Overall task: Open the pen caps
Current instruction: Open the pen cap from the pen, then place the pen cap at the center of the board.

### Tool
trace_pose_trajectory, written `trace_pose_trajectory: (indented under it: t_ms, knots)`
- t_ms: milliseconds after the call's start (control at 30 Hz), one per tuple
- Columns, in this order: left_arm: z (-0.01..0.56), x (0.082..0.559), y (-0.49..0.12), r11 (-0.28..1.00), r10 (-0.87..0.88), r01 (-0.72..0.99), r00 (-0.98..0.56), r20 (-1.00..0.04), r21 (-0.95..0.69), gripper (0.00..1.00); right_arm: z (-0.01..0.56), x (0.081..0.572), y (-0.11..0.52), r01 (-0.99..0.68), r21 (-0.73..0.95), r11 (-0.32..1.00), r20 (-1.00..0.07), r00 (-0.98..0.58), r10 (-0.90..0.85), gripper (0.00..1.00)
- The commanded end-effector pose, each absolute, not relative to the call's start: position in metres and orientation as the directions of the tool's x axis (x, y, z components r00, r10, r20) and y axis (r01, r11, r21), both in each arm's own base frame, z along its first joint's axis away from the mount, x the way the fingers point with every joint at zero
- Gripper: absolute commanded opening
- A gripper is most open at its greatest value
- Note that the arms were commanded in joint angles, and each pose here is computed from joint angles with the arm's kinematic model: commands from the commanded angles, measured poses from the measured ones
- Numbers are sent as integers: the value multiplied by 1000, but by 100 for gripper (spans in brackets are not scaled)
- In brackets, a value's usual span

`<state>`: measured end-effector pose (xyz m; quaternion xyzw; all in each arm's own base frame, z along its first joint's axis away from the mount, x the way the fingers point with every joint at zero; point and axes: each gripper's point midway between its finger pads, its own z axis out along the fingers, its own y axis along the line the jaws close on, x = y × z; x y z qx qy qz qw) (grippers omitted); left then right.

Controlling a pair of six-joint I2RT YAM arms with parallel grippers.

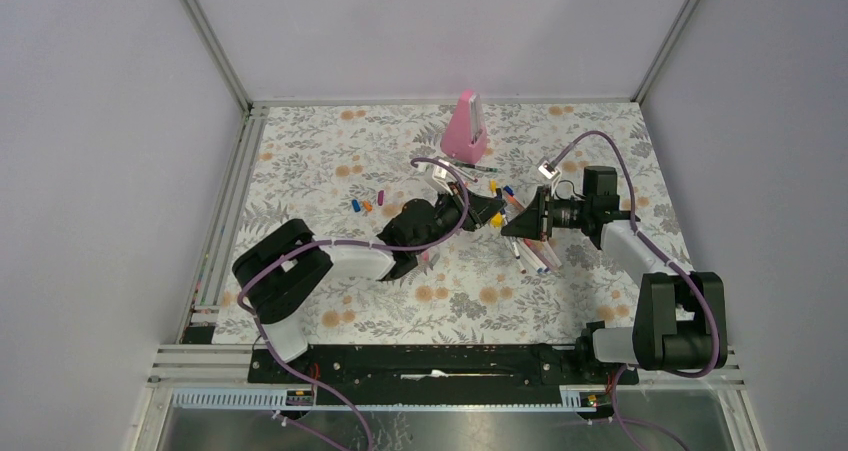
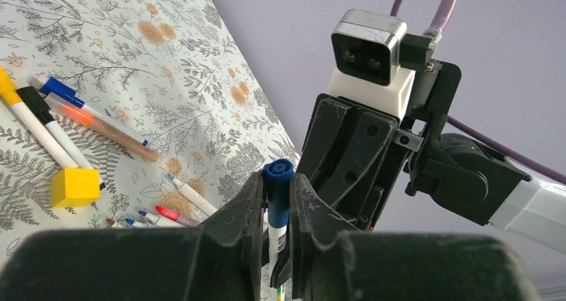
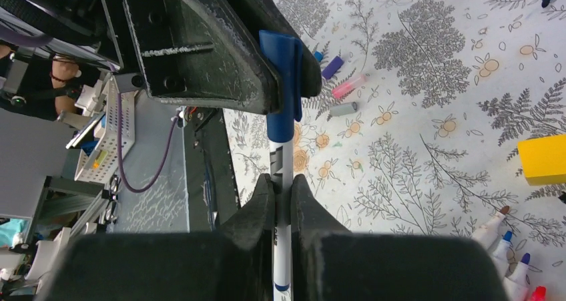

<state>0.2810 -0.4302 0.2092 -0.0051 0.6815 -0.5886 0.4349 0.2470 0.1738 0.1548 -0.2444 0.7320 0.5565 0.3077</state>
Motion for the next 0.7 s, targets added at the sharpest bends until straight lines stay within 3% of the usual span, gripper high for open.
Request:
trace_pose_trajectory:
  t_ms: [0,167,400,667]
  knots:
    - [255,273,-430,186,-576,610,-567,-589,-770,0,162,252,173,-730,626,274,-754,-656,-26,0]
    - [282,306,-391,210,-677,626,-461,-574,-751,0,161,247,174,-730,636,250,-747,-664,-36,0]
    - [349,384,-301,245,-863,609,-217,-456,-754,0,156,242,180,-722,652,233,-731,-680,-60,0]
    - [372,397,-278,302,-870,598,-146,-471,-743,0,156,243,178,-735,626,259,-745,-662,-78,0]
